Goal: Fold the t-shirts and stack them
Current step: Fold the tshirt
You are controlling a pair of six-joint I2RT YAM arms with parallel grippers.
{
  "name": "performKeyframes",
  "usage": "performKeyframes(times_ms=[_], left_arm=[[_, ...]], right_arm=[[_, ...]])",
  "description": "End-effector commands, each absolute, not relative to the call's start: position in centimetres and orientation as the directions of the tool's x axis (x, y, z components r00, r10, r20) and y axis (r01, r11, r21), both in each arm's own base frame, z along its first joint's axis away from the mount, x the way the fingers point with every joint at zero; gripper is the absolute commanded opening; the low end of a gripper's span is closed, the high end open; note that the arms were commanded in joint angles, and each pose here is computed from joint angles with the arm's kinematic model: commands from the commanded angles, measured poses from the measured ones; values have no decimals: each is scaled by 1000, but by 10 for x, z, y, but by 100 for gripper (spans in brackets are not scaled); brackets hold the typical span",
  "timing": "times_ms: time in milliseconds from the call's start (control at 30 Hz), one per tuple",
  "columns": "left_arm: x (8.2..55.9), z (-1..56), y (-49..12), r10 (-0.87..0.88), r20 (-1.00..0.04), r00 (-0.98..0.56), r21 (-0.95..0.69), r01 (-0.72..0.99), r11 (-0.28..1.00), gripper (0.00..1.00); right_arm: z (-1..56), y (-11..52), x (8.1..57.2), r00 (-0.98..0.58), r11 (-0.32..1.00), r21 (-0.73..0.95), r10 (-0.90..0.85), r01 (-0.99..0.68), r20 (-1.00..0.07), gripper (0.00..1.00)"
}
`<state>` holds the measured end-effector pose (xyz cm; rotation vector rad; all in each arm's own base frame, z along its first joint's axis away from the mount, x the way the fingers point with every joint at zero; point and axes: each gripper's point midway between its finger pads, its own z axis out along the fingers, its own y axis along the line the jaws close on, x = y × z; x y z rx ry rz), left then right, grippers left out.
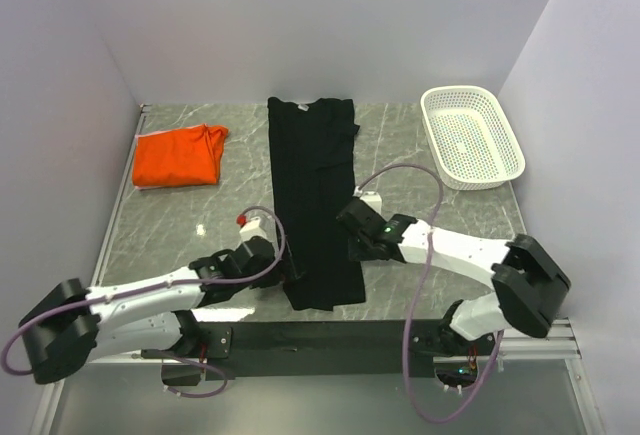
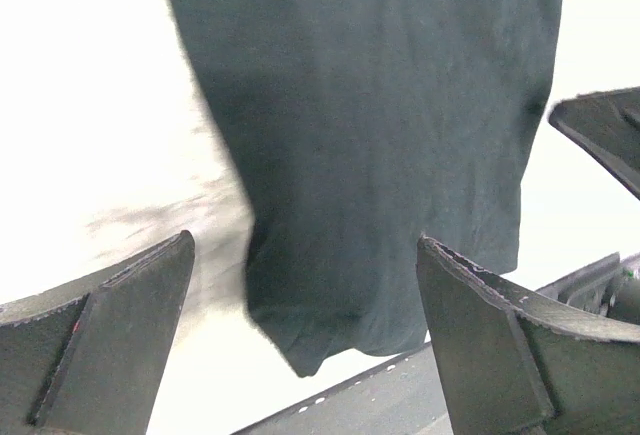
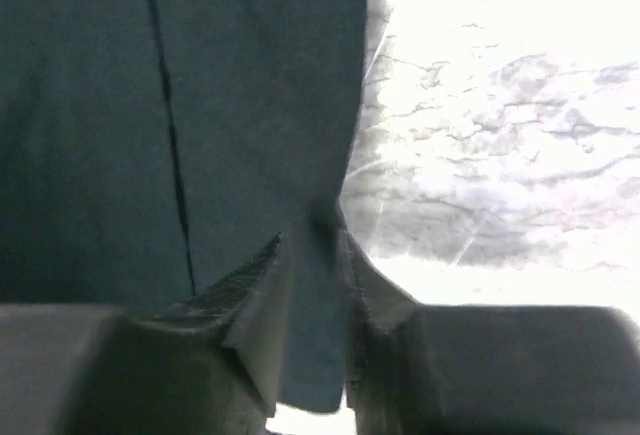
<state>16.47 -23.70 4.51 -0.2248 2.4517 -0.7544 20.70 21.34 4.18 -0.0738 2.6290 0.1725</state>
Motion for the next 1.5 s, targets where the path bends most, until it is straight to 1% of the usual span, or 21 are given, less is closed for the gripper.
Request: performKeyframes(times_ms=[0,33,133,200,233,367,600,733,1033,1133,1300,1367,1467], left_arm=[[166,51,-208,-392,-507,-768,-520,-90,849,99],[169,55,-203,-411,-526,-745,-519,-102,849,99],[164,61,-190,-429,-550,-716,-524,-104,846,99],[158,61,-187,-419,-558,-717,-527,-85,846,99],[157,61,-186,-417,-559,-717,-528,-80,845,98],[146,52,-188,-384,-546,-745,-519,-59,853,98],[141,47,-201,-356,-539,-763,-510,-41,859,98],[139,52,-211,-327,-565,-757,-497,-4,868,98],[137,50,-218,-291,-577,-763,-462,10,887,98],[136,53,-219,-294,-581,-759,-464,13,886,98],[136,59,-219,-295,-597,-746,-472,30,881,98],[135,58,-218,-291,-598,-747,-466,29,884,99],[134,56,-217,-290,-596,-749,-461,24,887,98]], right_arm=[[70,213,210,-835,984,154,14,-85,-551,36],[82,214,209,-819,980,178,28,-91,-573,40],[105,223,198,-805,958,253,44,-134,-591,45],[108,236,186,-813,931,316,39,-182,-580,46],[115,252,176,-817,896,378,31,-232,-575,46],[105,281,153,-852,840,465,4,-281,-523,46],[59,302,145,-898,858,432,-71,-277,-434,46],[44,299,143,-909,877,405,-80,-260,-410,45],[25,291,132,-929,896,382,-83,-228,-361,45],[18,283,129,-931,912,353,-74,-209,-359,45],[18,284,126,-932,905,370,-71,-210,-355,45],[18,290,125,-934,895,389,-77,-219,-349,44],[17,294,124,-936,888,401,-81,-224,-342,35]])
